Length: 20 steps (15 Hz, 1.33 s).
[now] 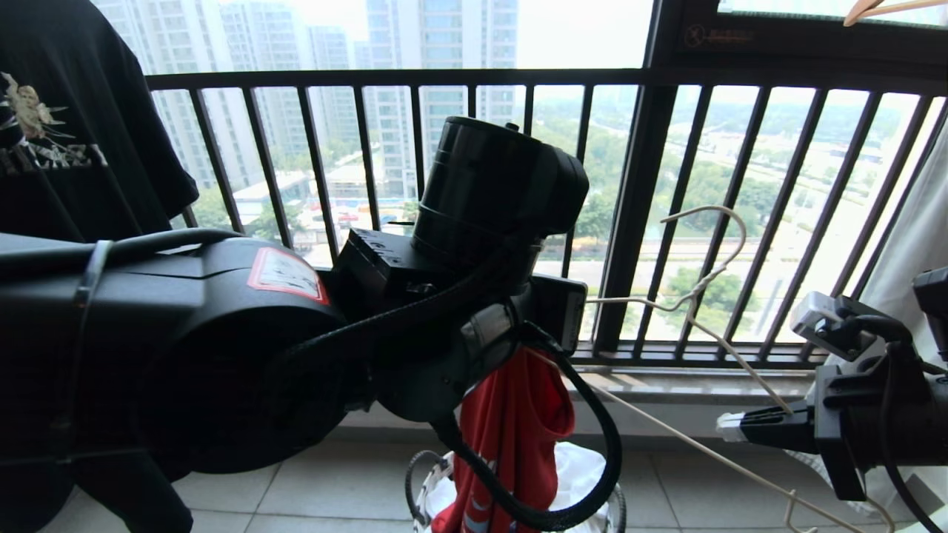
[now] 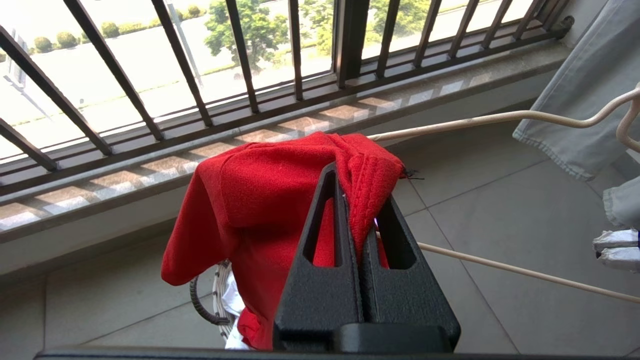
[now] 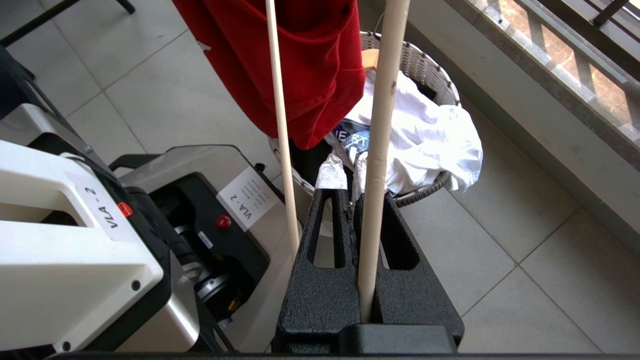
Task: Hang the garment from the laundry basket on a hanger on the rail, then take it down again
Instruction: Hang the clothes on the clothes rack
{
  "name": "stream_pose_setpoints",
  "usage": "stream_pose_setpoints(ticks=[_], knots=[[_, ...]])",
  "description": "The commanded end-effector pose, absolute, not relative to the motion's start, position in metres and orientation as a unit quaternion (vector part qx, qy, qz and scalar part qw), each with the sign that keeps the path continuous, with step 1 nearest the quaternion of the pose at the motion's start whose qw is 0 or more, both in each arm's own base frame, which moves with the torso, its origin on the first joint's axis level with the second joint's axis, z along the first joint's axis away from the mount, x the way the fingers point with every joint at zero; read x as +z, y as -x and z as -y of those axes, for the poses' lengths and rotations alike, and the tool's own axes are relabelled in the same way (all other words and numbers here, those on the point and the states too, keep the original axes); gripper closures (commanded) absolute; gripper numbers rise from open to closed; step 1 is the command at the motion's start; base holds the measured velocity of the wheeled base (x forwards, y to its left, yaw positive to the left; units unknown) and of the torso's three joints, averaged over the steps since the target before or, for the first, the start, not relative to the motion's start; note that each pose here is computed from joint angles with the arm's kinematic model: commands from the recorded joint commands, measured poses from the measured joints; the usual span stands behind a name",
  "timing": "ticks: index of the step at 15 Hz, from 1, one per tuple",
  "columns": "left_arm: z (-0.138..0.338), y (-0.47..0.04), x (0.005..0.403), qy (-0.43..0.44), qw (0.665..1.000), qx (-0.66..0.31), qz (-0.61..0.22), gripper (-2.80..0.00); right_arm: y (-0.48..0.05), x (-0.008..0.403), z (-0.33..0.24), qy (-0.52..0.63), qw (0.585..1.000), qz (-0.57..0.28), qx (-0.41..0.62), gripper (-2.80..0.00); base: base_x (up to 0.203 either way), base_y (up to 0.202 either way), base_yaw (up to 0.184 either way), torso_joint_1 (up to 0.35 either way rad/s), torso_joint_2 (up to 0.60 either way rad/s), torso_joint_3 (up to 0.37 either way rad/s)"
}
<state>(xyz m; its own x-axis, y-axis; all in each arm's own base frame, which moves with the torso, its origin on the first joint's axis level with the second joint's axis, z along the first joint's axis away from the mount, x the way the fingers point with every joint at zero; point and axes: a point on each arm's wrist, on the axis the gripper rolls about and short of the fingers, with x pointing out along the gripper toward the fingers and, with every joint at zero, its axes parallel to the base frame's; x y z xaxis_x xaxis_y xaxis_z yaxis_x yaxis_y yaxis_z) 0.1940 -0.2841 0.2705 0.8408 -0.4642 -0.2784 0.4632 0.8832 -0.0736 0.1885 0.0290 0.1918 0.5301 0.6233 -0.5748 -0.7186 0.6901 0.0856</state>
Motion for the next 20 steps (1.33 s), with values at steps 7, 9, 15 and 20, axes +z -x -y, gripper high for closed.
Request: stream_pose_setpoints(ticks=[7, 9, 15, 20], knots=[[0.296, -0.193, 0.261, 0.012, 0.957, -0.246, -0.155, 0.0, -0.181, 0.186, -0.046, 0.091, 0.847, -0.3, 0.43, 0.0, 0.0, 0.0, 0.0, 0.0, 0.0, 0.0], [0.301, -0.177, 0.265, 0.023, 0.95, -0.269, -0.157, 0.0, -0.18, 0.185, -0.049, 0.092, 0.842, -0.302, 0.437, 0.0, 0.0, 0.0, 0.0, 0.0, 0.0, 0.0], [0.31, -0.172, 0.259, 0.034, 0.946, -0.276, -0.167, 0.0, -0.176, 0.183, -0.056, 0.095, 0.833, -0.304, 0.453, 0.0, 0.0, 0.0, 0.0, 0.0, 0.0, 0.0], [0.308, -0.173, 0.266, 0.067, 0.946, -0.289, -0.134, 0.0, -0.189, 0.194, -0.061, 0.06, 0.854, -0.261, 0.447, 0.0, 0.0, 0.0, 0.0, 0.0, 0.0, 0.0]])
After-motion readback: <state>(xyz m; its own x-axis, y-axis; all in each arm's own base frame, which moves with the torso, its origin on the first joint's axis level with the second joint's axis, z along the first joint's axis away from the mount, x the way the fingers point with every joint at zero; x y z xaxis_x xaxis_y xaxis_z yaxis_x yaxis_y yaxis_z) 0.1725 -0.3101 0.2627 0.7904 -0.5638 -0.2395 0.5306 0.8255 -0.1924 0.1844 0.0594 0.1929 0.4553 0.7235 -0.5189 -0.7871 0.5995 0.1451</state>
